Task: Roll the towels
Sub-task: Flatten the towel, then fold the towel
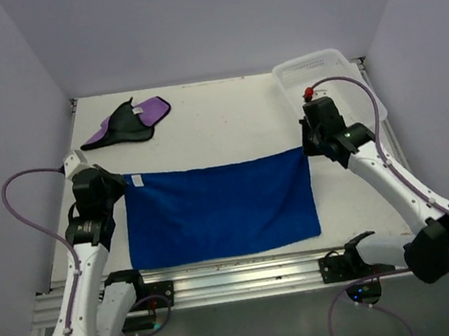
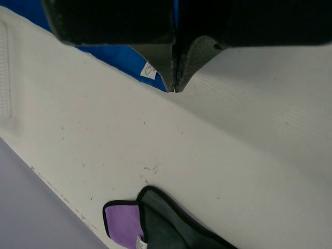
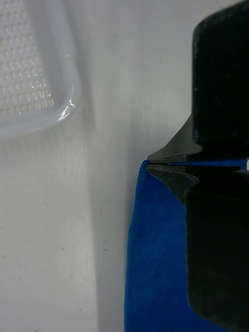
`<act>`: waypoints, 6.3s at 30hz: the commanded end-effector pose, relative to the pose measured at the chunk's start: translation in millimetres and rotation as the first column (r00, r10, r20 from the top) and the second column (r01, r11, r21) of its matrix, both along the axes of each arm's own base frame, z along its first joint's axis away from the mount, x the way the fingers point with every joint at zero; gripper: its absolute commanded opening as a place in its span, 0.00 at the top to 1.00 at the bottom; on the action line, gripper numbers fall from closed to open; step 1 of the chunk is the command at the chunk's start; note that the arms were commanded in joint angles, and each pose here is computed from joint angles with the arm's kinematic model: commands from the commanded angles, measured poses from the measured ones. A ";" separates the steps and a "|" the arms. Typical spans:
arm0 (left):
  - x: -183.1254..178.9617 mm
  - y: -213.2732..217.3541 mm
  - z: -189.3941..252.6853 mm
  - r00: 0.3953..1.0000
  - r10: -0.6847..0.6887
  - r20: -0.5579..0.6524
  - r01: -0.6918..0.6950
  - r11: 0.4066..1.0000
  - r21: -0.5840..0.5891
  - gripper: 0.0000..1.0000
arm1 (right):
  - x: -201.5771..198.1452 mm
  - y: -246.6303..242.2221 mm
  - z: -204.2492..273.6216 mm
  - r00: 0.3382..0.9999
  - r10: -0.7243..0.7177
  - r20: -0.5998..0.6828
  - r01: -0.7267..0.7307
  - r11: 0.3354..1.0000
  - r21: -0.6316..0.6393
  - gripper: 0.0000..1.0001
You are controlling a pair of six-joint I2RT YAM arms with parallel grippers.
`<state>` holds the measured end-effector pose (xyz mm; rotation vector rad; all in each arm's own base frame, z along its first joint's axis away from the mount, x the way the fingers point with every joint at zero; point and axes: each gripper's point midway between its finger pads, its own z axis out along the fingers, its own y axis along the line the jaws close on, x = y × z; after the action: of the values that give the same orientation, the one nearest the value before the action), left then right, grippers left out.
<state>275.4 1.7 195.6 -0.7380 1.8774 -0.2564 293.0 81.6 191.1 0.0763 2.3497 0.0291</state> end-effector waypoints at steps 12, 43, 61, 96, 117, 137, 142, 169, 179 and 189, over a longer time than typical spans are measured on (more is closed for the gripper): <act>130.2 -0.3 12.7 0.987 0.018 0.157 -0.012 0.999 -0.038 1.00 | 155.4 3.9 -15.4 0.994 -0.054 0.094 0.053 0.999 0.009 1.00; 57.3 17.5 -28.1 0.978 0.038 0.207 -0.051 0.997 0.054 1.00 | 62.8 -11.0 -49.7 0.999 -0.044 0.025 0.043 0.998 0.052 1.00; 21.0 18.6 -48.3 0.980 0.061 0.188 -0.070 0.997 0.037 1.00 | 9.1 -17.6 -88.0 0.994 -0.061 -0.085 0.067 0.995 0.075 1.00; 12.0 -0.1 -56.2 0.978 -0.052 0.204 0.043 0.998 0.045 1.00 | -47.5 -24.8 -148.6 0.954 -0.092 -0.286 0.111 0.993 0.049 0.79; 2.2 -12.7 -65.0 0.971 -0.110 0.213 0.105 0.994 0.036 1.00 | -39.8 -17.8 -100.8 0.978 -0.092 -0.185 0.115 0.986 0.118 0.53; -27.5 -7.8 -78.5 0.987 -0.065 0.144 0.065 0.998 0.009 1.00 | -7.9 210.1 -32.2 0.842 0.524 0.129 -0.539 0.817 0.204 0.55; -29.2 -6.7 -79.5 0.990 -0.040 0.135 0.043 0.999 -0.019 1.00 | 2.5 263.7 -32.6 0.801 0.578 0.156 -0.599 0.766 0.235 0.55; -22.4 -4.2 -31.2 0.993 0.075 0.093 -0.061 0.988 -0.144 0.53 | -23.9 420.6 -61.9 0.499 0.820 0.282 -0.850 0.399 0.345 0.57; 15.9 12.4 71.7 0.998 0.016 -0.054 -0.011 0.994 0.105 0.50 | -33.1 432.3 -66.4 0.383 0.859 0.340 -0.917 0.312 0.247 0.57; -9.2 50.8 105.5 0.990 0.123 0.074 -0.141 0.934 0.330 0.46 | -48.4 475.9 -89.1 0.281 0.910 0.304 -0.958 0.248 0.142 0.46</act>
<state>277.8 40.9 310.7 -0.6546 1.7557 0.0179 248.9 536.5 87.2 -1.1368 1.9202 0.9981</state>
